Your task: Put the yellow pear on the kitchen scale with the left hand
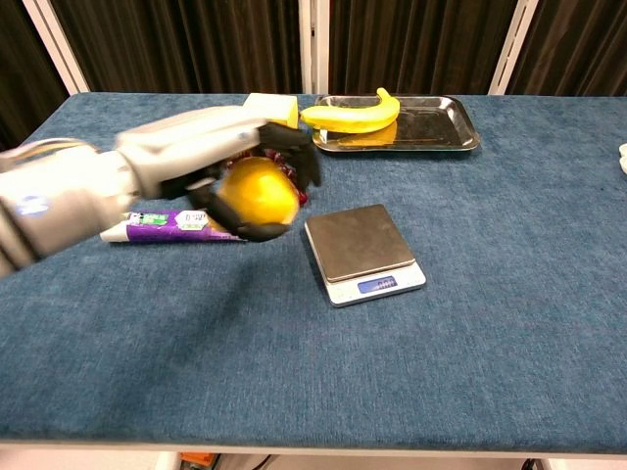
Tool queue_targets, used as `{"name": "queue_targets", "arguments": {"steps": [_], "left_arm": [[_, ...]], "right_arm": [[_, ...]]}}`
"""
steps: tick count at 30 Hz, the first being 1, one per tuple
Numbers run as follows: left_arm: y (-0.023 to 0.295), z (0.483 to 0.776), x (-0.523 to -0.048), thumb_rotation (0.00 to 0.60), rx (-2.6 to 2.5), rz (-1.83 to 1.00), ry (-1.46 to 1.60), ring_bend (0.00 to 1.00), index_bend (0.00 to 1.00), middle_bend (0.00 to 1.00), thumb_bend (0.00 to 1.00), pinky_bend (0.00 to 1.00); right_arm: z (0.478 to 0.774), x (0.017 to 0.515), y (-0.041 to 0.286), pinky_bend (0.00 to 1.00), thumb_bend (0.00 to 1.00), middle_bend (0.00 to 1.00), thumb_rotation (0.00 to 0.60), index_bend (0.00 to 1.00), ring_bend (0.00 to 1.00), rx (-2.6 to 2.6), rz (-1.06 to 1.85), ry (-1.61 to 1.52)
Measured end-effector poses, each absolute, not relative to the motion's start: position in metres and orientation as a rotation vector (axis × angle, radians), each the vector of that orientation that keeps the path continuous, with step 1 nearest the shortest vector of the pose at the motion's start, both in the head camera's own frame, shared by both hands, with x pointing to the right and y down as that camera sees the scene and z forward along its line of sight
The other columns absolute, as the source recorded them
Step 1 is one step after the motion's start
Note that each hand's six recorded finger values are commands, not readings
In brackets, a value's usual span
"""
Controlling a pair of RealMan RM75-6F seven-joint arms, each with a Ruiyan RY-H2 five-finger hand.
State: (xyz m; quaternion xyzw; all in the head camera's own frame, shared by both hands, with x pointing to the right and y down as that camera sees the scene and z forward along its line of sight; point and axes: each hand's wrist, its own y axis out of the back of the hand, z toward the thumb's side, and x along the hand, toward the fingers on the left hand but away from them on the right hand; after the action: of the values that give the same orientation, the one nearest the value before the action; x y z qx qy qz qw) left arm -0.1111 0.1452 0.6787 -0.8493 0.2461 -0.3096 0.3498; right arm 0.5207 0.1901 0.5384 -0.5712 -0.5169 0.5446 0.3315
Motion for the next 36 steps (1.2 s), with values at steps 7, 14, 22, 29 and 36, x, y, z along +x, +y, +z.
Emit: {"name": "queue_targets", "arguments": {"steps": [7, 14, 22, 29, 36], "left_arm": [[0.131, 0.699, -0.079, 0.6, -2.228, -0.817, 0.621, 0.24, 0.36, 0.36, 0.36, 0.61], [0.124, 0.716, -0.057, 0.6, -2.237, -0.841, 0.594, 0.24, 0.36, 0.36, 0.37, 0.61], [0.119, 0.715, -0.042, 0.6, -2.246, -0.855, 0.616, 0.24, 0.36, 0.36, 0.37, 0.61], [0.125, 0.72, -0.032, 0.6, -2.28, -0.896, 0.631, 0.24, 0.34, 0.35, 0.37, 0.63], [0.129, 0.723, -0.024, 0.6, -2.325, -0.928, 0.646, 0.24, 0.33, 0.34, 0.37, 0.65]], "right_arm": [[0.526, 0.527, 0.188, 0.0, 0.27, 0.0, 0.6, 0.0, 0.0, -1.471, 1.375, -1.403], [0.519, 0.527, 0.188, 0.0, 0.27, 0.0, 0.6, 0.0, 0.0, -1.482, 1.33, -1.426], [0.515, 0.529, 0.188, 0.0, 0.27, 0.0, 0.6, 0.0, 0.0, -1.479, 1.307, -1.457], [0.515, 0.531, 0.19, 0.0, 0.27, 0.0, 0.6, 0.0, 0.0, -1.484, 1.305, -1.469], [0.514, 0.531, 0.189, 0.0, 0.27, 0.0, 0.6, 0.0, 0.0, -1.483, 1.298, -1.476]]}}
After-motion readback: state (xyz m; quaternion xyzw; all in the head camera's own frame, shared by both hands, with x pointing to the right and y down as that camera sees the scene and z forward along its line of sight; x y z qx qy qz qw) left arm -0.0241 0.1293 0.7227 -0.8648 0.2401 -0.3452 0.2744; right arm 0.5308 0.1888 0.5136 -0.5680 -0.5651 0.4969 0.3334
